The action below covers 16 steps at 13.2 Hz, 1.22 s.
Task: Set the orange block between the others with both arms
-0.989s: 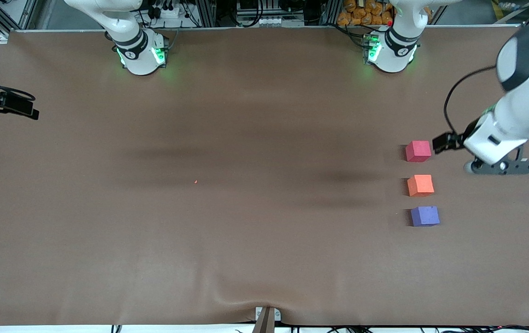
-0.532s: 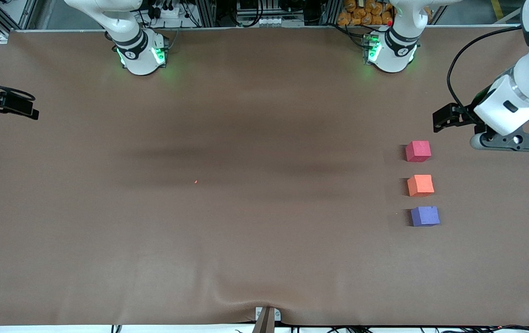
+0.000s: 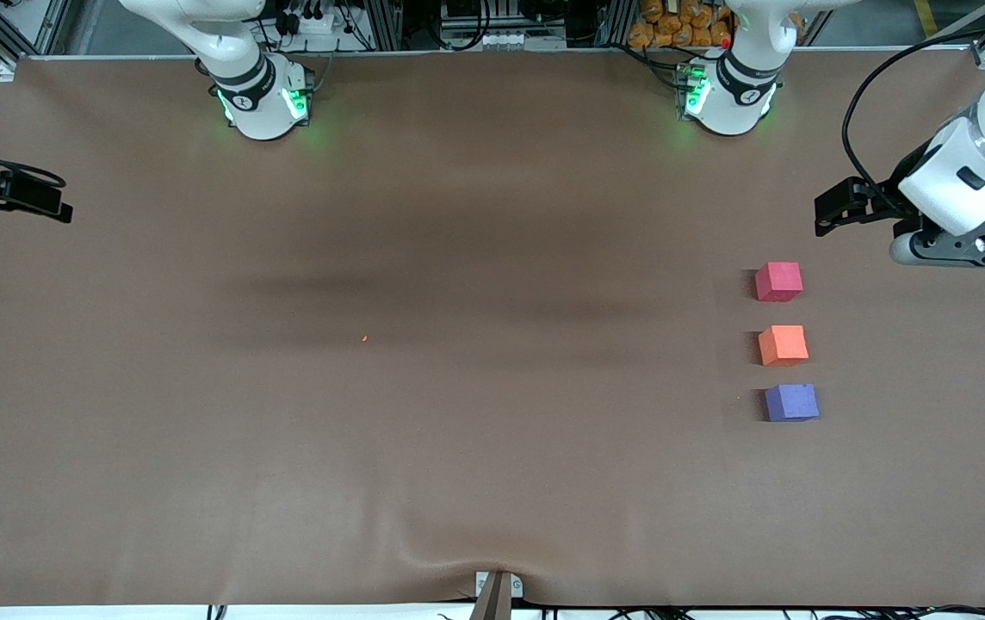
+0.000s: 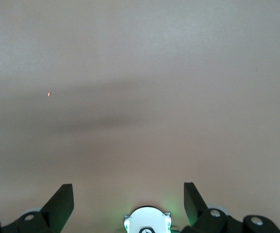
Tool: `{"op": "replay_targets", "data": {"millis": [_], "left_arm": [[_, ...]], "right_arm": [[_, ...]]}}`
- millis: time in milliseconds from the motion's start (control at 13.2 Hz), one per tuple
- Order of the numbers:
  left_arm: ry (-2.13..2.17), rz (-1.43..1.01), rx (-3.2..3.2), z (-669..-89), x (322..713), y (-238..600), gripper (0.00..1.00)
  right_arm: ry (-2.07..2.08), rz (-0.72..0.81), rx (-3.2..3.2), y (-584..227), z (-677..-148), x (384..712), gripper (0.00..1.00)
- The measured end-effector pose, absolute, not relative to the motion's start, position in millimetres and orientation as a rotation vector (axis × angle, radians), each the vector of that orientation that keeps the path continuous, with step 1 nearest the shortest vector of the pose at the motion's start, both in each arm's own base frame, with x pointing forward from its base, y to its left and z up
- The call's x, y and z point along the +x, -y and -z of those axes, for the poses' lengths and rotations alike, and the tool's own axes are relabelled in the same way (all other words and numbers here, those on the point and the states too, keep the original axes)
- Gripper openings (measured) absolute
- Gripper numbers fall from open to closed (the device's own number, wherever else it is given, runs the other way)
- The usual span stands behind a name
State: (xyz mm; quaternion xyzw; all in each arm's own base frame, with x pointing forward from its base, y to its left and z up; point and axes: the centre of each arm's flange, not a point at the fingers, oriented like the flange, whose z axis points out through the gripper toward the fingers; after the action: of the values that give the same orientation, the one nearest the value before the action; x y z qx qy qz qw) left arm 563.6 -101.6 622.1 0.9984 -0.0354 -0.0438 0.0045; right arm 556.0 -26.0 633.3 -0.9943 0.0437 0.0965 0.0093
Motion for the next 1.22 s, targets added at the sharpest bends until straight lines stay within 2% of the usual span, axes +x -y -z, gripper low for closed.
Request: {"op": "replay_targets", "data": {"millis": [532, 837, 1217], "left_arm": [[-0.002, 0.106, 3.149, -634, 557, 104, 1.0], [0.21, 0.108, 3.138, -633, 559, 94, 1.0], [0.239, 0.109, 3.135, -633, 559, 93, 1.0]], "right_arm": [[-0.144, -0.302, -3.123, 29, -634, 556, 1.0], [-0.145, -0.302, -3.124, 29, -634, 556, 1.0], [-0.143, -0.302, -3.124, 29, -634, 556, 1.0]]}}
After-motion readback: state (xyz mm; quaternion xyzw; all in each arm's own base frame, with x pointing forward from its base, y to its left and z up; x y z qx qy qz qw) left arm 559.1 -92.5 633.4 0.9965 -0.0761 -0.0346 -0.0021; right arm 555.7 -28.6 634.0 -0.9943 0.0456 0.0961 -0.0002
